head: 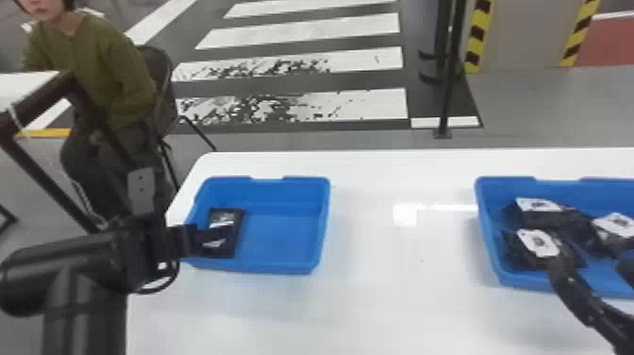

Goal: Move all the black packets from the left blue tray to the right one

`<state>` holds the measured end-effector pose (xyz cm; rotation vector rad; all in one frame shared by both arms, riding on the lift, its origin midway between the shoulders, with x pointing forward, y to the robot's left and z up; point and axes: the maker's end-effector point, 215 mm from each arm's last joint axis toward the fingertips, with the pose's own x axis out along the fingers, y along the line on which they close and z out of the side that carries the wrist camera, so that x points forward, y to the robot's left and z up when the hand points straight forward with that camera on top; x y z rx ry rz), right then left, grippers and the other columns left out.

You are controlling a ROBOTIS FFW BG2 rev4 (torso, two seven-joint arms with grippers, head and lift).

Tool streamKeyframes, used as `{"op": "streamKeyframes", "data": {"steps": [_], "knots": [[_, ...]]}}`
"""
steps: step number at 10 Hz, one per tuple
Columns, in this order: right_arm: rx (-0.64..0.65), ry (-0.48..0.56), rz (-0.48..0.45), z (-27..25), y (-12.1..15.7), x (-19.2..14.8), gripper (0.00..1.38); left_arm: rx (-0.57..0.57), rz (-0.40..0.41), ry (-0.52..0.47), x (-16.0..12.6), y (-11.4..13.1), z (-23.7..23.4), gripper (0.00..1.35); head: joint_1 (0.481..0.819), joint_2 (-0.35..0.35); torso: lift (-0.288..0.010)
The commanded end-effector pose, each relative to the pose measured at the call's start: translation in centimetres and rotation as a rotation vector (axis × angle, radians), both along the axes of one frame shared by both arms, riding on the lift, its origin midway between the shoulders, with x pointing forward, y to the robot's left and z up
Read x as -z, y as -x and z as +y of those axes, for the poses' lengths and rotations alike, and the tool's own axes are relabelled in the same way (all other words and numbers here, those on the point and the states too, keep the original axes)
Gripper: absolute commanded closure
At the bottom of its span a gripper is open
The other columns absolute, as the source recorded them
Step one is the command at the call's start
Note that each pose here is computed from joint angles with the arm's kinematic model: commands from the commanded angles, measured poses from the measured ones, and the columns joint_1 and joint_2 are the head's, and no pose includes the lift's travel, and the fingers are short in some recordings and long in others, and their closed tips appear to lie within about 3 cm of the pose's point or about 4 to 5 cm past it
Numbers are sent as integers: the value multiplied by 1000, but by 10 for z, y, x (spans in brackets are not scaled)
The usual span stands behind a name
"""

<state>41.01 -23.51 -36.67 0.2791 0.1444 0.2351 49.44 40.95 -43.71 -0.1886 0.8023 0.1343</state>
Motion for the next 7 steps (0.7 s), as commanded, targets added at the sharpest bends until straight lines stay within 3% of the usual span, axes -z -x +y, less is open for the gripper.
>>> {"op": "streamKeyframes", "data": {"steps": [1, 3, 4, 6, 7], "knots": [[-4, -20, 13, 1, 0, 5, 171, -6, 26, 5, 7, -6, -2, 257, 695, 213, -140], [-12, -43, 25, 3, 0, 10, 182, -34, 72, 4, 20, -16, 2, 351, 695, 212, -140], [-18, -48, 31, 4, -1, 12, 183, -43, 111, 14, 30, -17, 5, 535, 695, 213, -140], [-18, -70, 35, 4, 0, 13, 186, -37, 128, 8, 34, -16, 5, 1041, 695, 219, -140], [-17, -81, 41, 4, 2, 15, 199, -27, 121, -12, 36, -16, 4, 1208, 695, 219, -140]]}}
